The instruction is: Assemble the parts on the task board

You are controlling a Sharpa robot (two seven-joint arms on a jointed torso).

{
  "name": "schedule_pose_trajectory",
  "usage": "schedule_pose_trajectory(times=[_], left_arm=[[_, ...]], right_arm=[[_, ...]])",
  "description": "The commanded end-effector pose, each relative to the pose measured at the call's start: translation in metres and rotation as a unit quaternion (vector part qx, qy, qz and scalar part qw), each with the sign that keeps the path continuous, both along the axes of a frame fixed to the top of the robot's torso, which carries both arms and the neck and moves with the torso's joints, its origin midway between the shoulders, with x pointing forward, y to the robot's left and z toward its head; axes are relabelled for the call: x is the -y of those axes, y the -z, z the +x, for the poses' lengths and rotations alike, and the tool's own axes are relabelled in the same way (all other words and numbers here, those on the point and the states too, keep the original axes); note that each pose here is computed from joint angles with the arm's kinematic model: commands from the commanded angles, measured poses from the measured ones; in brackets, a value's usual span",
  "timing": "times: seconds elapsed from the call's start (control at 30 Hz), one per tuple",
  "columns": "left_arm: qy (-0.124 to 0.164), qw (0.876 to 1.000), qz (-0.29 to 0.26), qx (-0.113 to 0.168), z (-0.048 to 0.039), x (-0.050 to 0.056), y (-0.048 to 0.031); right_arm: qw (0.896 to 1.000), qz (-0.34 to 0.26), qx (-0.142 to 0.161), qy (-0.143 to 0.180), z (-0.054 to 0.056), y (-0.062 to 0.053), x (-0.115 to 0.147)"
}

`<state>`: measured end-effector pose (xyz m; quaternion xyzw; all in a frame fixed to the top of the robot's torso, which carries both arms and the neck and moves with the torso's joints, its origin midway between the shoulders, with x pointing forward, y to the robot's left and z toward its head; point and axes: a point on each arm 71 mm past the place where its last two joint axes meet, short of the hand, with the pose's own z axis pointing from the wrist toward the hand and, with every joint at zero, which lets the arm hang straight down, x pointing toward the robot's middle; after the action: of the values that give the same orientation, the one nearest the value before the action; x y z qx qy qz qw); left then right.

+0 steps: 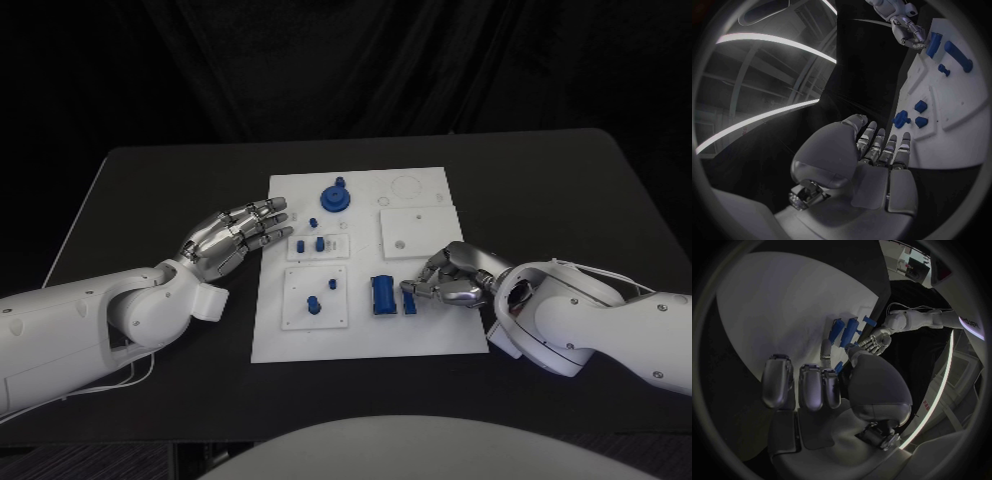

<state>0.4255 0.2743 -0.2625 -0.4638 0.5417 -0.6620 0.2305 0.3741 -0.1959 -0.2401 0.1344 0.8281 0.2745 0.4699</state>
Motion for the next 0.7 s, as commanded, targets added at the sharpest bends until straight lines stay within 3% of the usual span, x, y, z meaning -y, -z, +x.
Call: schedule_pose_trajectory(times=[0.03,0.47,0.7], left_arm=[[0.004,1.000,-0.008,0.002,-0.0010,0.000,-0.0005],[0.001,1.000,-0.006,0.001,-0.0016,-0.002,0.0001],[0.001,1.000,-0.006,0.000,-0.0018,-0.003,0.0008]], right_arm=[[1.000,0.004,0.003,-0.016,-0.005,-0.001,0.001],[0.997,-0.027,-0.064,-0.038,-0.027,0.013,0.012],[0.996,-0.031,-0.077,-0.040,-0.031,0.019,0.012]])
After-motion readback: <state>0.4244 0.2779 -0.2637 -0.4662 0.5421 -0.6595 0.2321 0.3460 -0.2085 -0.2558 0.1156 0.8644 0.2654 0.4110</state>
